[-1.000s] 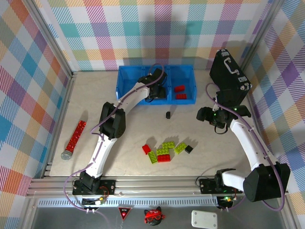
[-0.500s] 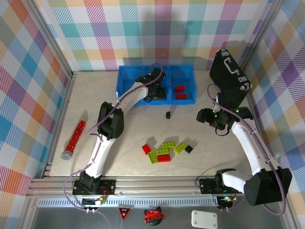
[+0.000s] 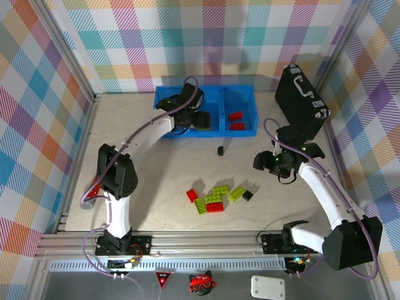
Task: Sort the legos into containers by color
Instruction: Pick up the lego from the bottom-center of the table.
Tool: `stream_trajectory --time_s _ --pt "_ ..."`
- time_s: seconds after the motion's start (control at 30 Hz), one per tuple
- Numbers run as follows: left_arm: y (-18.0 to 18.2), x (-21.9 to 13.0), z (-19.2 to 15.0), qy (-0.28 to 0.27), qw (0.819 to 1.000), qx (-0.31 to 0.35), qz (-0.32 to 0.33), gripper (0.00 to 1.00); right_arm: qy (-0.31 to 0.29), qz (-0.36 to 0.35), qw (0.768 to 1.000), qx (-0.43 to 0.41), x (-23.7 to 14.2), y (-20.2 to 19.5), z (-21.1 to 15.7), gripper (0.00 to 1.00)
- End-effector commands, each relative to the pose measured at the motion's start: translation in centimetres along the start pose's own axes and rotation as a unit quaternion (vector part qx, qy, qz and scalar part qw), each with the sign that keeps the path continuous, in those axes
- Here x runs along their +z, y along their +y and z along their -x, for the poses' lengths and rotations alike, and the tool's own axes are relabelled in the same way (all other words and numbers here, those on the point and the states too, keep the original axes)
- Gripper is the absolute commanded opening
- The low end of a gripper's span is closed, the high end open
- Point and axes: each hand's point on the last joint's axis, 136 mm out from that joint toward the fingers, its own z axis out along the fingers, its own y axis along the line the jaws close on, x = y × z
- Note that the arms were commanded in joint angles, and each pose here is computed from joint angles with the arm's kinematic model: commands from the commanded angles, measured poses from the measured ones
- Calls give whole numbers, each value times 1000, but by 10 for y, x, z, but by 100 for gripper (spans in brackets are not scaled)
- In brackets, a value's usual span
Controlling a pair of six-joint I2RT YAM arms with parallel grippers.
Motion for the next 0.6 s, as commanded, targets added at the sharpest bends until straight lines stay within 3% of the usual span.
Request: stream_trajectory --time_s 0.0,0.4,0.57 --pt "14 -10 -22 27 1000 10 0 69 30 -22 999 11 8 -3 -20 68" --pt "78 -53 -68 59 998 31 20 68 91 -70 993 -12 38 5 -65 66" --pt "88 -57 -77 63 997 38 26 67 100 -73 992 -20 42 9 -76 65"
